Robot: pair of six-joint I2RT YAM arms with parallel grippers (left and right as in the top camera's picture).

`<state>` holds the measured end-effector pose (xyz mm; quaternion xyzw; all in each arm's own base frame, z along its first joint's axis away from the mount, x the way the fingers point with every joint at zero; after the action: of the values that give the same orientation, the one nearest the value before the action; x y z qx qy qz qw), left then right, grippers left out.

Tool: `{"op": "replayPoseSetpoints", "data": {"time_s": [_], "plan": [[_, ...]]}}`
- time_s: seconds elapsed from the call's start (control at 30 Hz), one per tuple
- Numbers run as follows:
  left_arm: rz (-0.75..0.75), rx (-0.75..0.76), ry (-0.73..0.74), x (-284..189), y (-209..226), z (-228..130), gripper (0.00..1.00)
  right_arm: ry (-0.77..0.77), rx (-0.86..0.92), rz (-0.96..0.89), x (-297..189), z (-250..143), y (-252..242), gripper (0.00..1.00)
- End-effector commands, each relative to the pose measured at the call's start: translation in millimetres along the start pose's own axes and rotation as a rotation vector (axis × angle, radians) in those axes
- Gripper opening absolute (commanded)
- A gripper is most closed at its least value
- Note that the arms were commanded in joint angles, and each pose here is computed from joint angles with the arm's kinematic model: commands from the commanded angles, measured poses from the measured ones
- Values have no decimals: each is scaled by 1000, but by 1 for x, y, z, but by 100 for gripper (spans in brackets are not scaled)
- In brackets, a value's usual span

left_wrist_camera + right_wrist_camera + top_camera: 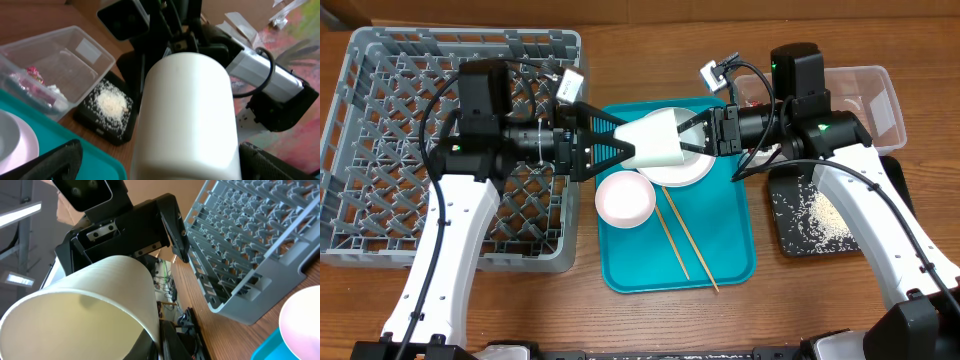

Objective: Sort waste into correct bins and load items into the dishwasher
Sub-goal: 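Hand the white cup from the right gripper to the left gripper, then place the white cup upside down in the dish rack with the left gripper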

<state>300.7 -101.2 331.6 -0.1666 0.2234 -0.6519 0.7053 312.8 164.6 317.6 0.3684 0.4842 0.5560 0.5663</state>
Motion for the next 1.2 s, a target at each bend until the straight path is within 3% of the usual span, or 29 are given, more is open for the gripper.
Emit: {"op": "replayPoseSetpoints", "data": {"time_s": [0.0, 0.13, 0.37, 0.5, 0.9, 1.03, 1.17], "plan": [[-17, -33, 7, 10, -5, 11, 100, 41, -49, 56, 4, -2, 14, 4], [-52, -46, 25, 23, -11, 11, 99, 41, -62, 59, 5, -1, 15, 4], [-71, -63, 35, 29, -14, 12, 82, 33, -93, 65, 5, 3, 18, 4], [-71, -81, 33, 29, -14, 13, 78, 28, -123, 68, 5, 5, 20, 4], [-71, -51, 26, 29, -14, 16, 38, 28, -126, 69, 5, 5, 20, 4], [-39, -42, 21, 29, -11, 17, 34, 28, -126, 69, 5, 5, 20, 13], [101, -14, 10, 28, 0, 18, 28, 22, -125, 64, 4, 5, 19, 20]]}}
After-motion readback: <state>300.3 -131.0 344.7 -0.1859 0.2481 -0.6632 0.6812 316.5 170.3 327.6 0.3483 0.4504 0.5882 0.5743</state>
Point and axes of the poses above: each gripper's point midway between its finger pads, its own x axis out along the fingers, its own y axis along the line the jaws close on, z = x × y, the point moved 9 cm from there along -x, back along the fingers, and after that the axes turned 12 degrees about x, right-handed, at the moved point
